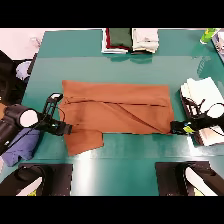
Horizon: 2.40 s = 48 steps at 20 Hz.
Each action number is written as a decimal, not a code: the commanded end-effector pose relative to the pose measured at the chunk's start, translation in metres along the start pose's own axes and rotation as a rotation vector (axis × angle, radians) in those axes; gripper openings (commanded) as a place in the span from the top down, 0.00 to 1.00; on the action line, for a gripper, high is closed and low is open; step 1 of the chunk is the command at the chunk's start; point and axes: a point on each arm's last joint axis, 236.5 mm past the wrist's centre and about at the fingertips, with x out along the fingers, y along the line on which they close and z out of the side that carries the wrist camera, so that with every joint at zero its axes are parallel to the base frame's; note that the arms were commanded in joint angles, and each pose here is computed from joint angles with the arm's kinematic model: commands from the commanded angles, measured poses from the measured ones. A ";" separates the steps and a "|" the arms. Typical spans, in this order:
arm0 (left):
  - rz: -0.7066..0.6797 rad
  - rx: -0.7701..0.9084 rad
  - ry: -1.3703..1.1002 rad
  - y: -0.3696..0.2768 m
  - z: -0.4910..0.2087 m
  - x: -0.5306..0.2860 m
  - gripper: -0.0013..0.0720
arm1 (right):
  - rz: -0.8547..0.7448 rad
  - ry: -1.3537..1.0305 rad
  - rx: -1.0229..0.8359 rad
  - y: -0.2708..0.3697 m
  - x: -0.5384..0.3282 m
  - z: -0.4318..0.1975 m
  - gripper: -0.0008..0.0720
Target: Fold the shirts.
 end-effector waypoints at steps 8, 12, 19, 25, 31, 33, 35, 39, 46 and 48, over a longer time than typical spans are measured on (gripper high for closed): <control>0.029 0.087 -0.102 0.006 -0.006 -0.057 0.95 | -0.096 -0.158 -0.038 0.001 -0.079 -0.002 0.97; 0.120 0.108 -0.269 0.019 0.065 -0.068 0.95 | -0.088 -0.180 -0.032 0.004 -0.087 0.047 0.97; 0.150 0.098 -0.328 0.044 0.180 -0.027 0.95 | -0.059 -0.175 -0.010 0.006 -0.078 0.138 0.97; 0.128 0.125 -0.323 0.042 0.212 0.019 0.95 | 0.030 -0.188 0.024 0.019 -0.052 0.195 0.97; 0.122 0.094 -0.342 0.041 0.218 0.017 0.32 | 0.038 -0.244 0.017 0.022 -0.059 0.226 0.47; 0.122 0.093 -0.333 0.039 0.220 0.007 0.32 | 0.034 -0.282 -0.005 0.025 -0.080 0.236 0.35; 0.119 0.089 -0.316 0.036 0.220 -0.007 0.32 | 0.026 -0.289 -0.020 0.020 -0.095 0.233 0.35; 0.087 0.072 -0.268 0.029 0.207 -0.006 0.95 | -0.003 -0.189 0.050 -0.015 -0.072 0.201 0.16; -0.075 0.026 -0.281 -0.007 0.211 -0.003 0.95 | 0.068 -0.049 0.134 -0.020 0.003 0.176 0.17; -0.076 0.026 -0.284 -0.007 0.212 -0.003 0.95 | 0.070 -0.037 0.114 -0.013 0.011 0.179 0.17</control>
